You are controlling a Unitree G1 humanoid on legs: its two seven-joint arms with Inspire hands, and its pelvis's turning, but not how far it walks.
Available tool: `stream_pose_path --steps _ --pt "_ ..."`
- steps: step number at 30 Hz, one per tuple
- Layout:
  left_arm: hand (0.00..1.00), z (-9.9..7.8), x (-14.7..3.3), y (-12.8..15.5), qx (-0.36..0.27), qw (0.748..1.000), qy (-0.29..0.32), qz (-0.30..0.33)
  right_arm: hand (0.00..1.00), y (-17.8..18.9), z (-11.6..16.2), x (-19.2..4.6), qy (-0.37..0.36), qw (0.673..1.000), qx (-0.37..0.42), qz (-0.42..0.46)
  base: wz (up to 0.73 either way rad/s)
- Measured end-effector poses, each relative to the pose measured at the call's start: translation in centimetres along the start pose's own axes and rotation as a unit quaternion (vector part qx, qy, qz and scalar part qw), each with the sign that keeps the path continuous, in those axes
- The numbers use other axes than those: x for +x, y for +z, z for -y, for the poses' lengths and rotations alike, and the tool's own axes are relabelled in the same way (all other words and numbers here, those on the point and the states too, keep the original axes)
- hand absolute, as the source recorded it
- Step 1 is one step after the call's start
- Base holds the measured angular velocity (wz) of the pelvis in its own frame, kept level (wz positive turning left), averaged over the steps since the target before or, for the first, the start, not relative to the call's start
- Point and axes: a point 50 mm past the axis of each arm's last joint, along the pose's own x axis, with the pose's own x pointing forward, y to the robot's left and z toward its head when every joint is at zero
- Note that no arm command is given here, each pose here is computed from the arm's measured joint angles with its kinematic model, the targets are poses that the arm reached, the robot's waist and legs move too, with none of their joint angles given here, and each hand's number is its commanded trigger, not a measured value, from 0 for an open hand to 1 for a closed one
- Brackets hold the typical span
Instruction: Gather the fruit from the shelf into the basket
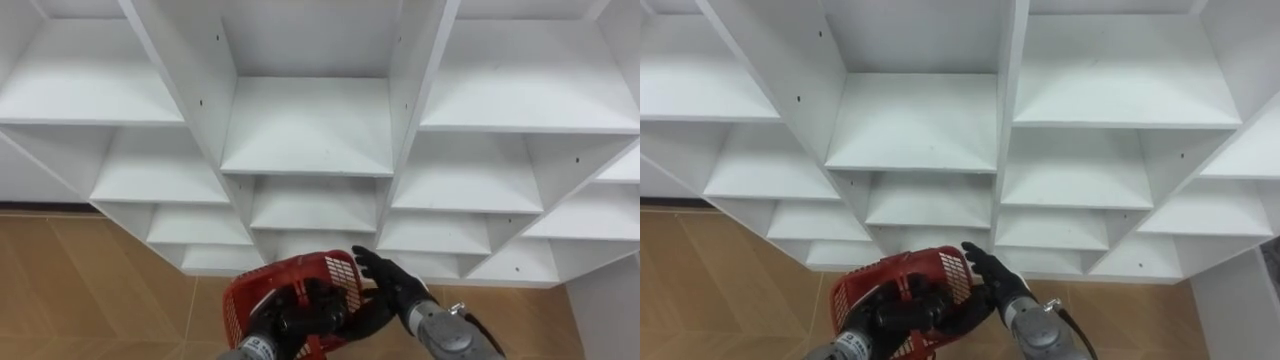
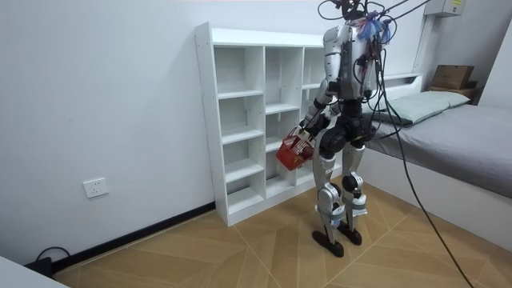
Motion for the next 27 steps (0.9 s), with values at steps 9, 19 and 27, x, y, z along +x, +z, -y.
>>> stream_pose_path --steps 9,19,27 --pt "1.0 -0.4 0.0 -0.1 0.003 1.0 0.014 -0.004 0.0 -1.3 -0.2 -0.2 0.009 1.0 0.018 -0.023 0.0" --pt "1.0 -4.4 -1.7 -1.0 0.064 0.991 0.112 -0.021 0.0 -3.4 0.1 -1.3 0.003 0.998 0.04 -0.042 0.0" --pt "1.0 -9.9 -4.9 -3.7 0.161 0.945 0.27 -0.09 0.0 -8.3 1.2 -4.2 -0.053 0.99 0.091 -0.089 -0.01"
